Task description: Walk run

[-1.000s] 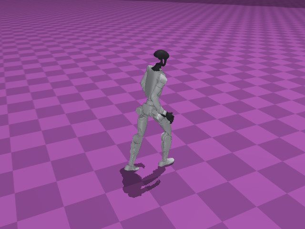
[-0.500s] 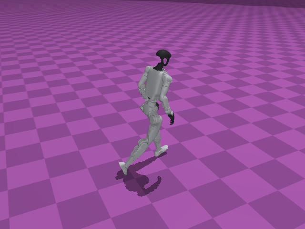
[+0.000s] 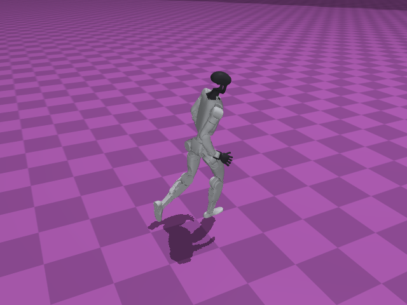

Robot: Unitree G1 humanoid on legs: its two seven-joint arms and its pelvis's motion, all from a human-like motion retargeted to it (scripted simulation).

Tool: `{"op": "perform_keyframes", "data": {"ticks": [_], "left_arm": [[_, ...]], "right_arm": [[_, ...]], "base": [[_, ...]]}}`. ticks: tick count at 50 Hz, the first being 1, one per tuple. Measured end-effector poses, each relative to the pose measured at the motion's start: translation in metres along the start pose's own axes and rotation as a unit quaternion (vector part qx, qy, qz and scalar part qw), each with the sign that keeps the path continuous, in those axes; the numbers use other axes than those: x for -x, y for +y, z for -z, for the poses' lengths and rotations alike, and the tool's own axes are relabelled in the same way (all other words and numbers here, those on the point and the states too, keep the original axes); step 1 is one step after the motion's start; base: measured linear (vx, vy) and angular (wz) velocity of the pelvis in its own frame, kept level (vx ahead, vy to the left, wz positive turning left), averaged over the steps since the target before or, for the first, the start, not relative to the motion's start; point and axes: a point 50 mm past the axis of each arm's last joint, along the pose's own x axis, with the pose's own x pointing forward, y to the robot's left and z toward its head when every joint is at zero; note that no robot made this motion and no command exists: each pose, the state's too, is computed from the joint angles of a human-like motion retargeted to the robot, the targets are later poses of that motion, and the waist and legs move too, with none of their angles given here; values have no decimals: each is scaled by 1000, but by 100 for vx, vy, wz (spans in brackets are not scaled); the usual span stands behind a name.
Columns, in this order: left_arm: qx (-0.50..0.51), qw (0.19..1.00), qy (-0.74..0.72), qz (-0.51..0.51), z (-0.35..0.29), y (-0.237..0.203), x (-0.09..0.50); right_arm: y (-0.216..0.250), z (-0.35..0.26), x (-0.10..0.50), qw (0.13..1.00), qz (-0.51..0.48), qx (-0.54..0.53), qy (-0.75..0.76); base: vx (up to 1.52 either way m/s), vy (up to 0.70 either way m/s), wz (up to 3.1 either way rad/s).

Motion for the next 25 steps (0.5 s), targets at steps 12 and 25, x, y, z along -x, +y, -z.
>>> {"op": "perform_keyframes", "data": {"ticks": [12, 25], "left_arm": [[-50, 991, -58, -112, -31, 36, -3], [15, 999, -6, -40, -4, 21, -5]], "right_arm": [[-4, 10, -9, 993, -106, -2, 51], [50, 27, 8, 937, -313, 86, 131]], "base": [[194, -74, -77], [203, -73, -2]]}}
